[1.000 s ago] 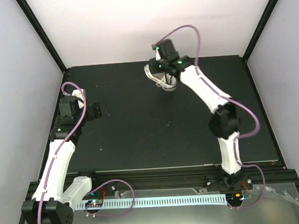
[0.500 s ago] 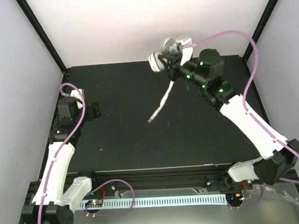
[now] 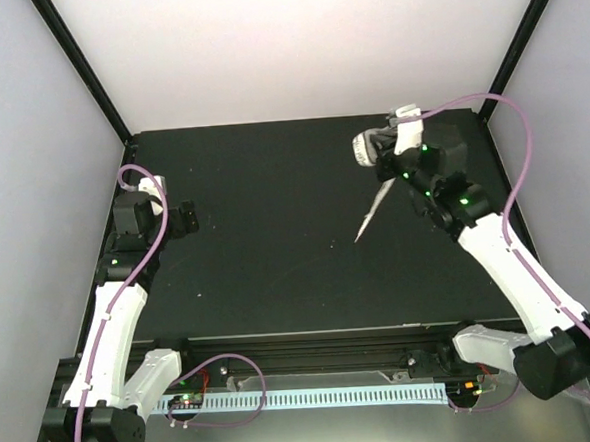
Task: Tie the shoes
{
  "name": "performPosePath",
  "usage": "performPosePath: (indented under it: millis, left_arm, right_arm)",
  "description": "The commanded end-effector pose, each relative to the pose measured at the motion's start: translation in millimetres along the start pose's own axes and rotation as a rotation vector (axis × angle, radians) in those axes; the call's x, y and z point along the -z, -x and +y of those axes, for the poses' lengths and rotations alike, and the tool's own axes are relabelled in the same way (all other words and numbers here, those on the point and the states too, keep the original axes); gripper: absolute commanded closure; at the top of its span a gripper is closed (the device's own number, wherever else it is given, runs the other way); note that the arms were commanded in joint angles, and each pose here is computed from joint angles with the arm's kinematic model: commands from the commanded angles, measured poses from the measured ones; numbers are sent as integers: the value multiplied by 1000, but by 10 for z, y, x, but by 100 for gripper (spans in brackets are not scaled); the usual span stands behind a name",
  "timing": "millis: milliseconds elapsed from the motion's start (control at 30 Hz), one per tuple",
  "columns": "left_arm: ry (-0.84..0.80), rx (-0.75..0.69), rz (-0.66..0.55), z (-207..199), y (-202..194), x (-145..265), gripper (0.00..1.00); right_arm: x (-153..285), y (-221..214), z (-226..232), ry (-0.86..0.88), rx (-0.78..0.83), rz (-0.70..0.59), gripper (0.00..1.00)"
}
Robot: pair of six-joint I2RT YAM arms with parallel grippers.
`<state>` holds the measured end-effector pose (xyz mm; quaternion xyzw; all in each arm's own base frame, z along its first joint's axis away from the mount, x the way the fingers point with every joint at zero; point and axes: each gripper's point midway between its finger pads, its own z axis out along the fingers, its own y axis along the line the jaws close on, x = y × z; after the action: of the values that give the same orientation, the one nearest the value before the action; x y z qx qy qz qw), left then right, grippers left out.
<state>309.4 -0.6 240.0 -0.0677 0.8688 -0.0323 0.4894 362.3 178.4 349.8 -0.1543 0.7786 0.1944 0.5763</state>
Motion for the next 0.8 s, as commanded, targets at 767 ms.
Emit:
performPosePath:
  millis: [767]
  left_arm:
    - [-47, -28, -84, -72, 124, 135, 1]
  right_arm:
    - [-504, -1755, 1434, 501, 413, 288, 98]
